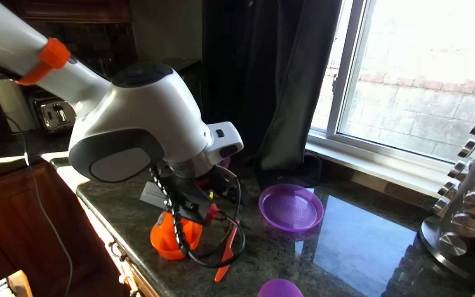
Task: Put the orange cup and the orange knife in the bowl
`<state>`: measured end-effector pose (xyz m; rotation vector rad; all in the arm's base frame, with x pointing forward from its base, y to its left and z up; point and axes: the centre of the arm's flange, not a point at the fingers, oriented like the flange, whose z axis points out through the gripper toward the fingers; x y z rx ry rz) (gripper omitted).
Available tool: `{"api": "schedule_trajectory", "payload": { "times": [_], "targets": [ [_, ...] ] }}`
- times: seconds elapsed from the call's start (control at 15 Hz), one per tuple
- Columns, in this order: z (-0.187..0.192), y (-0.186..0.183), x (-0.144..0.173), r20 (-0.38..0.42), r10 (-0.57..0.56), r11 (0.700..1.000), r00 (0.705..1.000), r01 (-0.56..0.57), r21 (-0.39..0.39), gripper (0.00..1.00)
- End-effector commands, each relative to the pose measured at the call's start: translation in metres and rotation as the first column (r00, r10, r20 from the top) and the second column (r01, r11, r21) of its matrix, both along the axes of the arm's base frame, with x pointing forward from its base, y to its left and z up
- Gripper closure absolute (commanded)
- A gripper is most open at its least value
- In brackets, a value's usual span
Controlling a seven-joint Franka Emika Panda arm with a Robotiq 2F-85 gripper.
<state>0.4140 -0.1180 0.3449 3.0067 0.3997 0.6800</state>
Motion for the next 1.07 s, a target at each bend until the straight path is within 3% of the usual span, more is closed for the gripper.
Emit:
{"api": "schedule_trajectory", "payload": {
  "times": [0.0,0.27,0.53,0.8,1.0],
  "targets": [
    [0.002,-0.004,0.004,-0.011,-0.01,1.0,1.0,0.01,-0.012,0.0],
    [0.013,-0.028,0.017,-0.076,0.003,0.999,0.997,-0.007,-0.05,0.0],
    [0.016,-0.042,0.034,-0.207,0.047,0.994,0.977,-0.066,-0.085,0.0],
    [0.006,-0.04,0.05,-0.351,0.111,0.986,0.93,-0.146,-0.075,0.0],
    [-0.006,-0.033,0.063,-0.41,0.151,0.979,0.9,-0.192,-0.062,0.0]
  ]
}}
